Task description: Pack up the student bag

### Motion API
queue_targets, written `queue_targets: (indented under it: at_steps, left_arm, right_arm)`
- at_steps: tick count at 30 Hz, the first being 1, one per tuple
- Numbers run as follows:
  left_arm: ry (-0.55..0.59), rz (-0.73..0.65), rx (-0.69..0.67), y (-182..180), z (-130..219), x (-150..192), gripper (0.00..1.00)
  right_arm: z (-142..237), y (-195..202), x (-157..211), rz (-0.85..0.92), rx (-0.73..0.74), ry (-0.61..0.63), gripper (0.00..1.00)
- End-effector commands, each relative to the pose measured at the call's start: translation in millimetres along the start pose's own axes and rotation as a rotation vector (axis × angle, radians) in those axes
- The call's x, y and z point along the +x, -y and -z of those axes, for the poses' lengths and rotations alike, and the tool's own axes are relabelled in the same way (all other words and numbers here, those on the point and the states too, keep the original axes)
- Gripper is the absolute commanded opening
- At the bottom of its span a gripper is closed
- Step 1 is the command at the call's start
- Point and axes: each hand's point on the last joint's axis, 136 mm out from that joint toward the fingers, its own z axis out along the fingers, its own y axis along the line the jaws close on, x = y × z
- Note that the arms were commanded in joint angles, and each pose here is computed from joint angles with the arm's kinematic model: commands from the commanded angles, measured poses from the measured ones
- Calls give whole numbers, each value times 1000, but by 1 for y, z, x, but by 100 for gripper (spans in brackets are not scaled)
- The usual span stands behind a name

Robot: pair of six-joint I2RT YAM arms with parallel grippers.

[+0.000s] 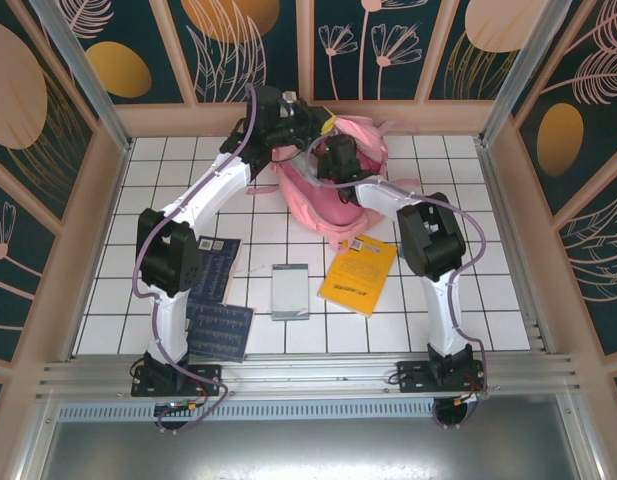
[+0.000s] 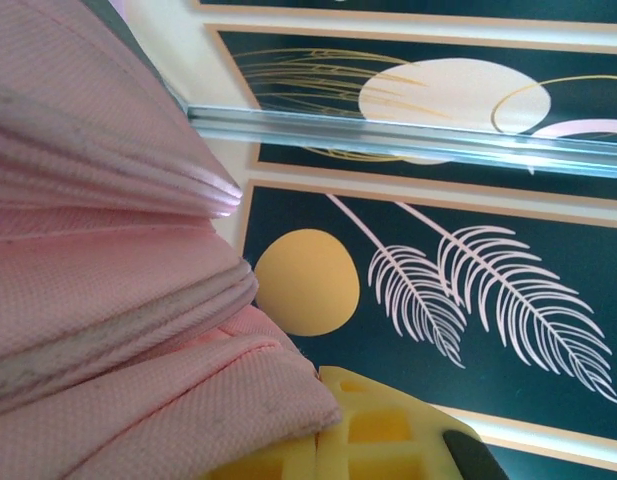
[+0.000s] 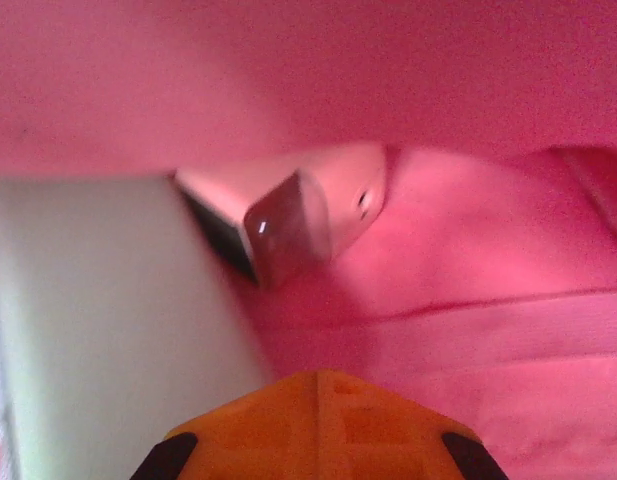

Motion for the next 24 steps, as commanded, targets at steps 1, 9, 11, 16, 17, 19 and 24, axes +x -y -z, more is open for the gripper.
queue_targets:
  at_steps: [1, 9, 11, 16, 17, 19, 24]
  left_arm:
    - [-73, -52, 83, 30, -1, 23, 0]
    - [-73, -51, 79, 27, -3, 22, 0]
    - [-73, -46, 71, 24, -4, 20, 0]
    - [-72, -48, 68, 22, -5, 18, 0]
    - [-71, -51, 69, 22, -4, 18, 0]
    - [-61, -60, 67, 23, -2, 16, 0]
    - [-48, -64, 41, 13, -1, 12, 0]
  right_arm:
    - [2, 40, -11, -38, 255, 18, 11]
    - [62, 37, -11, -19, 101, 114, 25]
    - [87, 26, -12, -9, -6, 149, 25]
    - [146, 14, -8, -34, -157, 169, 26]
    - [155, 11, -3, -29, -163, 161, 26]
    - [175, 8, 8, -17, -174, 158, 26]
    - [207, 44, 26, -155, -80, 134, 42]
